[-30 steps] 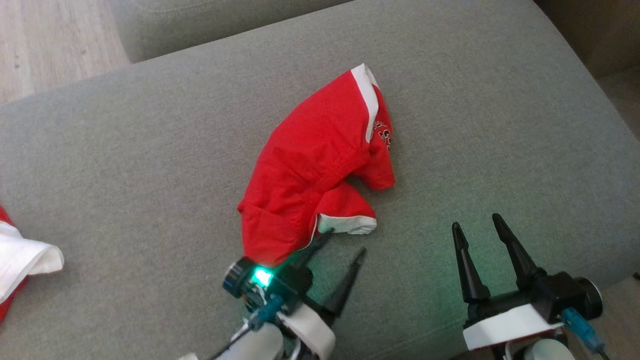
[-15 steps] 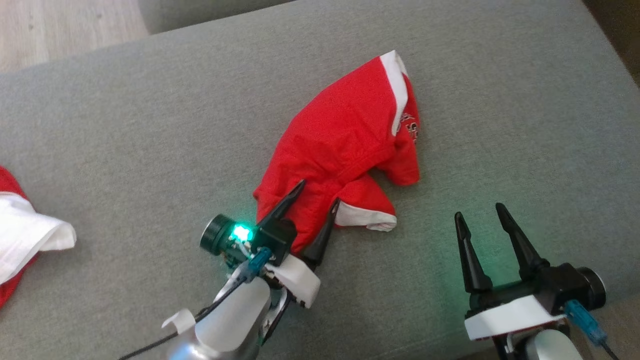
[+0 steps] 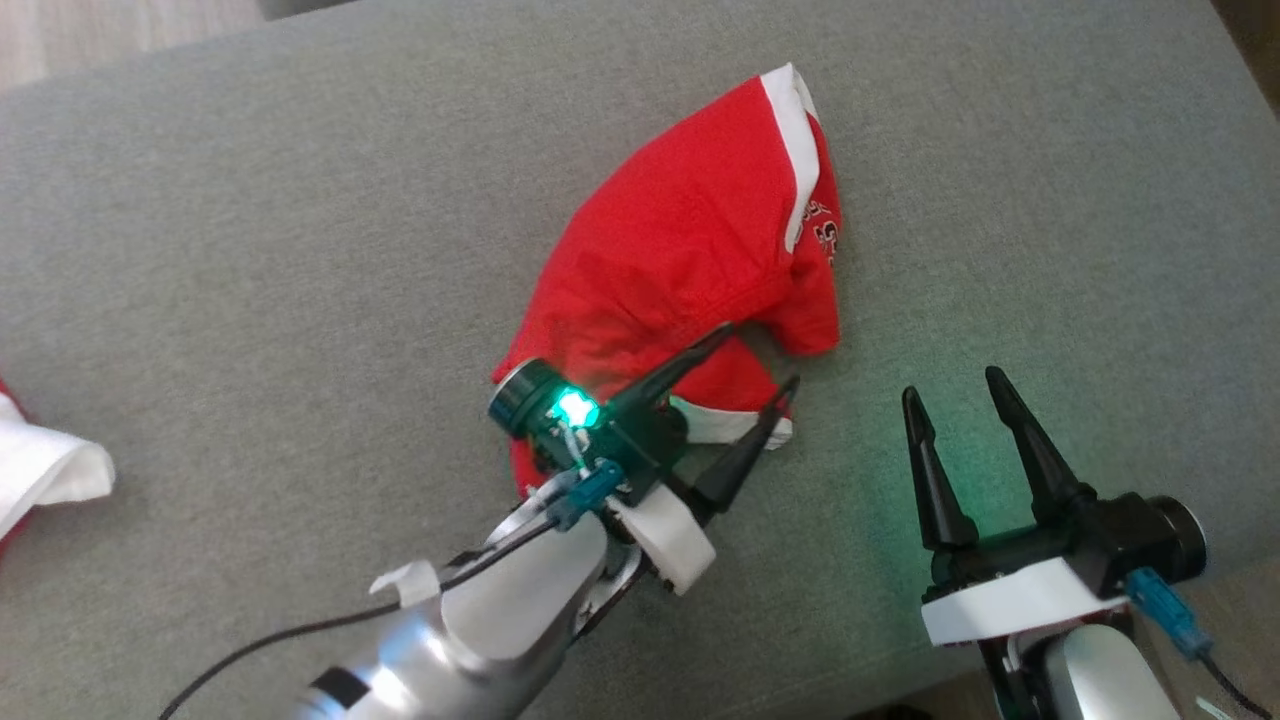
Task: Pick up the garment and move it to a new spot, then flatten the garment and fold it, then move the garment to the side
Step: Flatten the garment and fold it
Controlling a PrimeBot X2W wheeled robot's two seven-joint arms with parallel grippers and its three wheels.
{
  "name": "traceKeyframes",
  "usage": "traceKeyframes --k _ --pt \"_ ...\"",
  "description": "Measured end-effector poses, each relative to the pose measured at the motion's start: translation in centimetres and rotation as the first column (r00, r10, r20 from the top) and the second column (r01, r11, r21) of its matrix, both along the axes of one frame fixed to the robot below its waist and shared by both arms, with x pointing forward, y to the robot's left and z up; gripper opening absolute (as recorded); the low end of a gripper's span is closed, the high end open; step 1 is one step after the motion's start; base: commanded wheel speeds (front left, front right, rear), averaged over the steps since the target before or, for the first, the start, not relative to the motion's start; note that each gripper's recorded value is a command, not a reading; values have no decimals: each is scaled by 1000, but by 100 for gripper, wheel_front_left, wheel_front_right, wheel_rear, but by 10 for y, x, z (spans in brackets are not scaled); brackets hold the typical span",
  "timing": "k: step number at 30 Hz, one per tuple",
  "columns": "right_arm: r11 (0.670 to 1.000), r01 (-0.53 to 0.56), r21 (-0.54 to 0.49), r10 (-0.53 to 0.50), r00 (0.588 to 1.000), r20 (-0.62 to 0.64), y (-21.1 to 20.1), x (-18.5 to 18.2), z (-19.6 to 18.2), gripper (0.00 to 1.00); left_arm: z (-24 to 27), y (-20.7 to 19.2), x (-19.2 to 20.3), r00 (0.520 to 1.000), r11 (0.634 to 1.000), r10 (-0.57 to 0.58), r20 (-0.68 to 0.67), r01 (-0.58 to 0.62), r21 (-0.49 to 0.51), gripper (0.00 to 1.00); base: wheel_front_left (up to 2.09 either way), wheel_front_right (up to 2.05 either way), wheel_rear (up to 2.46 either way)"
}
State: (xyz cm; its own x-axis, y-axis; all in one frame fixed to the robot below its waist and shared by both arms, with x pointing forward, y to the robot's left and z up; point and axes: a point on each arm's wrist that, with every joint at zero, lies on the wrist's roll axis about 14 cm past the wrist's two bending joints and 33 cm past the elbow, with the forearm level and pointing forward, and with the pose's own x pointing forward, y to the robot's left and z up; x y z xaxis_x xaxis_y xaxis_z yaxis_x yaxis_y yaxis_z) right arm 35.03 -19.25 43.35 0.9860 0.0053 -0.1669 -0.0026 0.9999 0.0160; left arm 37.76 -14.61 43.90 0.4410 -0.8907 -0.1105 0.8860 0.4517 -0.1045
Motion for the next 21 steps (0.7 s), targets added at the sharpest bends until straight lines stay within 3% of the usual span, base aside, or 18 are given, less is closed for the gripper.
traceKeyframes --k 8,14,21 --pt "1000 28 8 -27 999 -32 -7 0 -9 100 -12 -25 -11 990 992 -128 -63 128 -8 100 0 0 0" --pt "998 55 1 -55 998 -44 -17 6 -13 100 -23 -32 21 998 998 -42 -38 44 41 100 0 0 0" --pt "997 75 -4 -75 995 -58 -23 6 -17 100 -6 -35 52 995 997 74 63 -76 22 100 0 0 0"
